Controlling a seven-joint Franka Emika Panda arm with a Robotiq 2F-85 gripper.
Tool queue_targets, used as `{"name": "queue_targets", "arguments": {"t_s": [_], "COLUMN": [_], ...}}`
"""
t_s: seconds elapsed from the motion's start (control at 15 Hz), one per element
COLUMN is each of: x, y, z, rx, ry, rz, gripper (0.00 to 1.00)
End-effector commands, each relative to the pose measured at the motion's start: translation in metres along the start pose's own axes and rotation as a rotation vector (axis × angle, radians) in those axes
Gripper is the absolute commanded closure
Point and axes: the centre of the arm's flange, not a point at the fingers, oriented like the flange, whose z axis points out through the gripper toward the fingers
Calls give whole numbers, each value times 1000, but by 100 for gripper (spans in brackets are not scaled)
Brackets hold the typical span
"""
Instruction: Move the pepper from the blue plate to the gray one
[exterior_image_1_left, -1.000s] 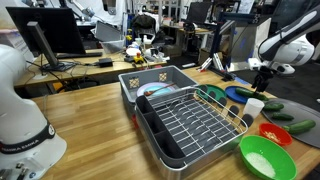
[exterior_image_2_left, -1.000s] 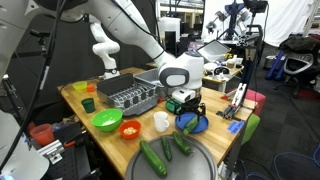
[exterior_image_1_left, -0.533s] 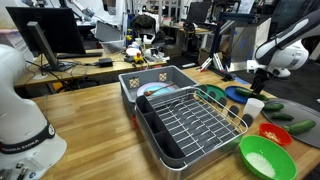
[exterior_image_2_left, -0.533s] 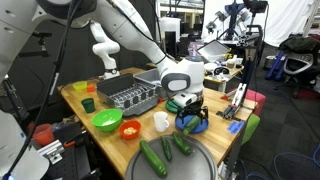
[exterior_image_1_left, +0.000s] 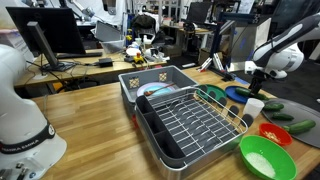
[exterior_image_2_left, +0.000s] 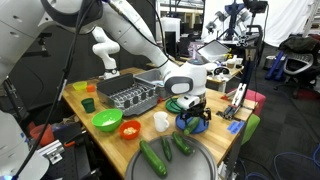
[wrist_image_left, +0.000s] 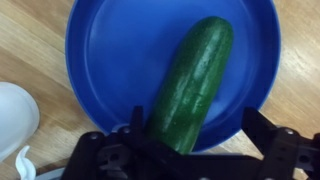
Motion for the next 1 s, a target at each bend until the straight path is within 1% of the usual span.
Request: {"name": "queue_targets", "arguments": {"t_s": [0.0,0.07,0.13,0.2,0.53,0.67,0.73,0.87,0.93], "x": [-4,-5,-6,-7,-8,-9,-10,-12,-14], "y": [-5,-4,-3,-2,-1,1,1,3,3], "z": [6,8,9,10,9,6,4,0,-3], "rx": [-4,-4,-5,-5,-7,-19,-22,-24,-22], "ry": [-14,-14,-15,-15,-17,-28,-35,-47,-53], "rz": [-7,-10,-13,-16,-17,-20,-23,-30,-34], "gripper": [0,0,9,26,62,76,78,66,65]}}
